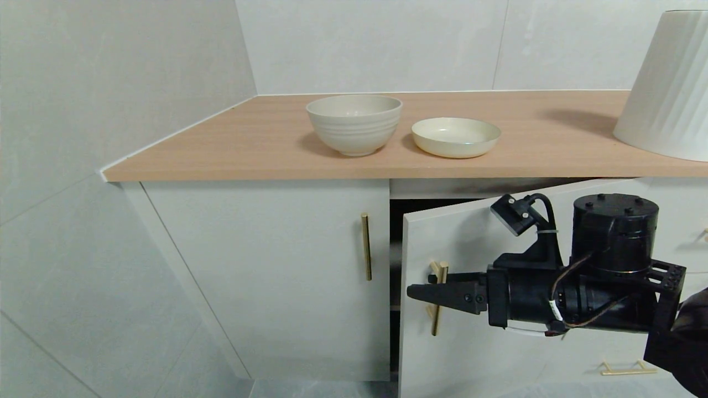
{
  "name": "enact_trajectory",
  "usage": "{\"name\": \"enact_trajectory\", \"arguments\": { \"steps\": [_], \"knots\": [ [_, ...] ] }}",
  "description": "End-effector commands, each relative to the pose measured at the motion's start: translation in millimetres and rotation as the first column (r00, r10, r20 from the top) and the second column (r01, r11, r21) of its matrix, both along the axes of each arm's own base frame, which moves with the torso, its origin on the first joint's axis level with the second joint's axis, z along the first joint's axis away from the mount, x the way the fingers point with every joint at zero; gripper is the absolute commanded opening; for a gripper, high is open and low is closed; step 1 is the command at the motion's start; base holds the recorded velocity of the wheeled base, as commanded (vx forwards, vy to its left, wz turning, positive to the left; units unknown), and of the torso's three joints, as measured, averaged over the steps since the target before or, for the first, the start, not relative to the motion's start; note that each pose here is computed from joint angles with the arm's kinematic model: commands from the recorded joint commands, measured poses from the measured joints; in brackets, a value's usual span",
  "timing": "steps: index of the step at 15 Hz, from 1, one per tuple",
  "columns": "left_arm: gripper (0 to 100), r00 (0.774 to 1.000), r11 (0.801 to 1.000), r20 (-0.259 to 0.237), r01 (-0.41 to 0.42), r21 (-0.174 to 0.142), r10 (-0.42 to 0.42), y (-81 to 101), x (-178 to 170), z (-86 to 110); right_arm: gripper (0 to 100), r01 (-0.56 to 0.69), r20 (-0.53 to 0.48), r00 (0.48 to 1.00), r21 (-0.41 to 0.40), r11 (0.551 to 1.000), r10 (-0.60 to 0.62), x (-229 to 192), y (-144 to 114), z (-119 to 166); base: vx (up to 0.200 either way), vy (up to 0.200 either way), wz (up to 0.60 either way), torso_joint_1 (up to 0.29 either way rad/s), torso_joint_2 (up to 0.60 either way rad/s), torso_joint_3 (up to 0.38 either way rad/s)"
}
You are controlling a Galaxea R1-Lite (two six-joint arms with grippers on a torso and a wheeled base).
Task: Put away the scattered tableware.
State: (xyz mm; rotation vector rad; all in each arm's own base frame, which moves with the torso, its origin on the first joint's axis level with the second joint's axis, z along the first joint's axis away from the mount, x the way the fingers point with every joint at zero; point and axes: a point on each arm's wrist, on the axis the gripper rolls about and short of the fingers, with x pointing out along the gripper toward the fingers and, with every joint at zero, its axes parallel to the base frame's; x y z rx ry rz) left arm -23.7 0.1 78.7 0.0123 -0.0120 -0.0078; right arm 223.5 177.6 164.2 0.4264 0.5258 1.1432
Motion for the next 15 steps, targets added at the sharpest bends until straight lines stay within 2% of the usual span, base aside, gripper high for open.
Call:
{"name": "enact_trajectory", "arguments": {
  "steps": [1, 3, 4, 5, 6, 7, 9, 10, 12, 13, 14, 15],
  "knots": [
    [100, 0.998, 0.999, 0.06, 0.033, 0.01, -0.033, -0.7, -8, 24.7, 100, -0.002, 0.007, 1.0, 0.006, 1.0, 0.002, -2, -1, 3, 0.0, 0.0, 0.0, 0.0, 0.0, 0.0],
    [100, 0.989, 0.989, -0.006, 0.145, 0.01, -0.145, -2.6, -12, 48.0, 100, -0.007, 0.007, 1.0, 0.006, 1.0, 0.007, -2, -1, 3, 0.0, 0.0, 0.0, 0.0, 0.0, 0.0],
    [100, 0.977, 0.979, -0.051, 0.206, 0.002, -0.205, -4.0, -10, 60.2, 100, -0.011, 0.008, 1.0, 0.008, 1.0, 0.011, -2, -1, 3, 0.0, 0.0, 0.0, 0.0, 0.0, 0.0],
    [100, 0.939, 0.949, -0.136, 0.314, -0.03, -0.315, -6.7, 6, 88.1, 100, -0.026, 0.006, 1.0, 0.011, 1.0, 0.026, -3, -1, 3, 0.0, 0.0, 0.0, 0.0, 0.0, 0.0],
    [100, 0.925, 0.94, -0.165, 0.34, -0.044, -0.342, -7.5, 15, 97.0, 100, -0.031, 0.005, 1.0, 0.011, 0.999, 0.031, -3, -1, 3, 0.0, 0.0, 0.0, 0.0, 0.0, 0.0],
    [100, 0.883, 0.918, -0.248, 0.388, -0.089, -0.397, -9.2, 43, 118.2, 100, -0.034, 0.004, 0.999, 0.011, 0.999, 0.034, -3, -1, 3, 0.0, 0.0, 0.0, 0.0, 0.0, 0.0],
    [100, 0.794, 0.862, -0.335, 0.479, -0.168, -0.507, -13.8, 86, 138.4, 100, -0.04, -0.002, 0.999, 0.009, 0.999, 0.04, -4, -1, 1, 0.0, 0.0, 0.0, 0.0, 0.0, 0.0],
    [100, 0.756, 0.838, -0.363, 0.51, -0.194, -0.544, -17.1, 102, 141.6, 100, -0.04, -0.002, 0.999, 0.009, 0.999, 0.04, -4, -1, 1, 0.0, 0.0, 0.0, 0.0, 0.0, 0.0],
    [100, 0.691, 0.804, -0.417, 0.55, -0.228, -0.591, -26.9, 134, 132.3, 100, -0.041, -0.005, 0.999, 0.007, 0.999, 0.041, -4, -1, 1, 0.0, 0.0, 0.0, 0.0, 0.0, 0.0],
    [100, 0.679, 0.799, -0.429, 0.553, -0.236, -0.596, -28.5, 138, 129.0, 100, -0.041, -0.003, 0.999, 0.008, 0.999, 0.041, -4, -1, 1, 0.0, 0.0, 0.0, 0.0, 0.0, 0.0],
    [100, 0.629, 0.778, -0.47, 0.571, -0.26, -0.619, -36.0, 151, 113.6, 100, -0.04, -0.002, 0.999, 0.009, 0.999, 0.04, -4, -1, 1, 0.0, 0.0, 0.0, 0.0, 0.0, 0.0],
    [100, 0.6, 0.769, -0.492, 0.571, -0.288, -0.63, -41.2, 161, 99.9, 100, -0.041, -0.002, 0.999, 0.009, 0.999, 0.041, -4, -1, 1, 0.0, 0.0, 0.0, 0.0, 0.0, 0.0]
  ]
}}
